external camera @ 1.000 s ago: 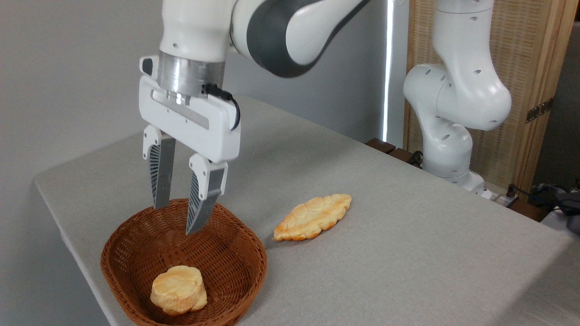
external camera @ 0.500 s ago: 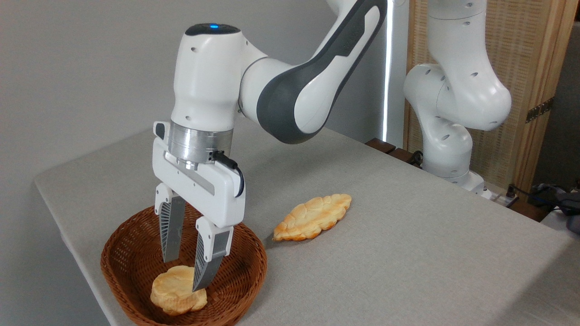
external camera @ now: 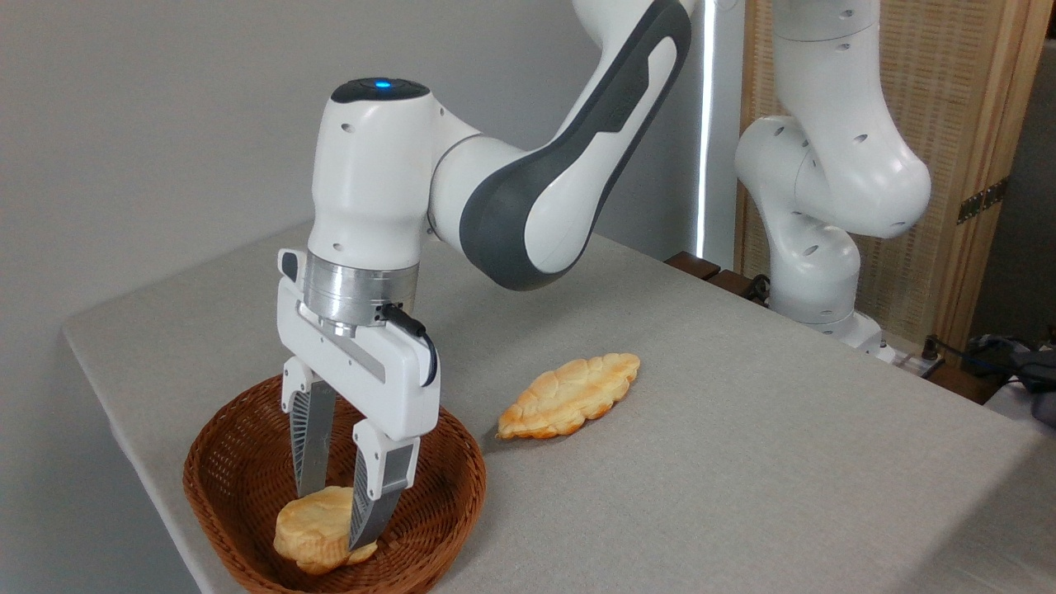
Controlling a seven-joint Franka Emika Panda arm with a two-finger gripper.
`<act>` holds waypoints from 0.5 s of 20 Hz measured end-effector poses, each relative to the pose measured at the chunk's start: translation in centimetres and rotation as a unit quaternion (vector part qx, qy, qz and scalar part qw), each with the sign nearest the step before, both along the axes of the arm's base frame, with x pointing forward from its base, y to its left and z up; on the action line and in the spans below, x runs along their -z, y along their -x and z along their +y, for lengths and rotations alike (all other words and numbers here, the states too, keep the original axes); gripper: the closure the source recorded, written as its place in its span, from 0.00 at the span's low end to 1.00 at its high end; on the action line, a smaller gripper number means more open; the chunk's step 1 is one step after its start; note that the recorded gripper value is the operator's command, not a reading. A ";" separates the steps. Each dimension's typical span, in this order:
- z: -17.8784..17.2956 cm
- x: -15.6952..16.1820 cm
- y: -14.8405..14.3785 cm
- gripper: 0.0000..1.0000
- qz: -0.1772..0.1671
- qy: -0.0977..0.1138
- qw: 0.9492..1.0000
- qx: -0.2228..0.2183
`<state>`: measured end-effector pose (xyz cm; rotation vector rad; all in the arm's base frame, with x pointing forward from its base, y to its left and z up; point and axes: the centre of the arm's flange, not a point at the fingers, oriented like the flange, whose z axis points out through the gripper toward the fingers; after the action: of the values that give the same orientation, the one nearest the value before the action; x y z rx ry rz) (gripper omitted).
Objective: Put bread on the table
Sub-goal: 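Close the gripper on the round bread roll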
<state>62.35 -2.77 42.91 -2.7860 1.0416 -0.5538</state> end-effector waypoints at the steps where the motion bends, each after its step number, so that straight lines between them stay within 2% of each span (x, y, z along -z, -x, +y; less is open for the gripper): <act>1: -0.1 0.3 -0.1 0.08 -0.003 0.000 1.000 0.001; 2: -0.2 0.6 -0.2 0.21 -0.002 0.000 1.000 0.002; 3: -0.3 0.9 -0.3 0.30 -0.003 0.000 1.000 0.002; 4: -0.4 1.0 -0.4 0.51 -0.003 0.000 1.000 0.003; 5: -0.5 1.1 -0.4 0.61 -0.003 -0.003 1.000 0.010; 7: -0.7 1.2 -0.4 0.61 -0.003 -0.012 0.999 0.041; 10: -0.7 1.2 -0.4 0.61 -0.003 -0.006 0.999 0.050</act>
<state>62.72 -3.48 41.72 -2.7325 1.1843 -0.5659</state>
